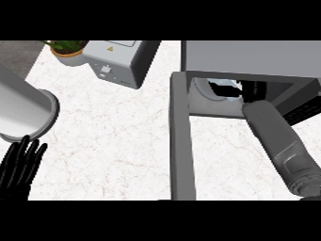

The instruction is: Pick up the milk, place it into the microwave and close the microwave

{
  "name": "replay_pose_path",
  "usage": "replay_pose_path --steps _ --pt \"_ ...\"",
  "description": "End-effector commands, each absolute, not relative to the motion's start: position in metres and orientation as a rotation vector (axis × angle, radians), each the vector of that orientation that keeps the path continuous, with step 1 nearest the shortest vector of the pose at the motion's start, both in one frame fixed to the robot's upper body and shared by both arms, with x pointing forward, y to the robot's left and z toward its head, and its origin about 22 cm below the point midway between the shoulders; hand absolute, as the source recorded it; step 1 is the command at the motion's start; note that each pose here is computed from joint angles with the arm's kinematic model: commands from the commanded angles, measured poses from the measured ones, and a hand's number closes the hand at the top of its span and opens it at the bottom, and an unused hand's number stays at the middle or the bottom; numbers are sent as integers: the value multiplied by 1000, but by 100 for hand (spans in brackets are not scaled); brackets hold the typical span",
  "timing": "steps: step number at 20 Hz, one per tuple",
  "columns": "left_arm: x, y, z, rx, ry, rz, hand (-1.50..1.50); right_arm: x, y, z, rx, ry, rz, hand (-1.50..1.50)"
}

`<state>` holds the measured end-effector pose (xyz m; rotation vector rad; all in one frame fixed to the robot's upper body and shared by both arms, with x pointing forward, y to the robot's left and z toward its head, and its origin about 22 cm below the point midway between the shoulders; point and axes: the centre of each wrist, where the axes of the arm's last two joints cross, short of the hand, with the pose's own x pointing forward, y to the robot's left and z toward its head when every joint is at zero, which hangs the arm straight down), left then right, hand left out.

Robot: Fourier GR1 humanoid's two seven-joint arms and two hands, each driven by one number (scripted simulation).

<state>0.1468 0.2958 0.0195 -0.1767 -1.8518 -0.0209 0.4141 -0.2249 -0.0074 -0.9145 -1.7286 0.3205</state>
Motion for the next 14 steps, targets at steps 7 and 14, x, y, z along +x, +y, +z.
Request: replay_pose_path --steps 7,14 --pt "151 289 14 -114 -1829 -101 -150 423 -249 8 -1161 -1659 362 -150" --pt "160 292 18 -134 -1853 -138 -150 427 -241 11 -1142 -1623 409 -150"
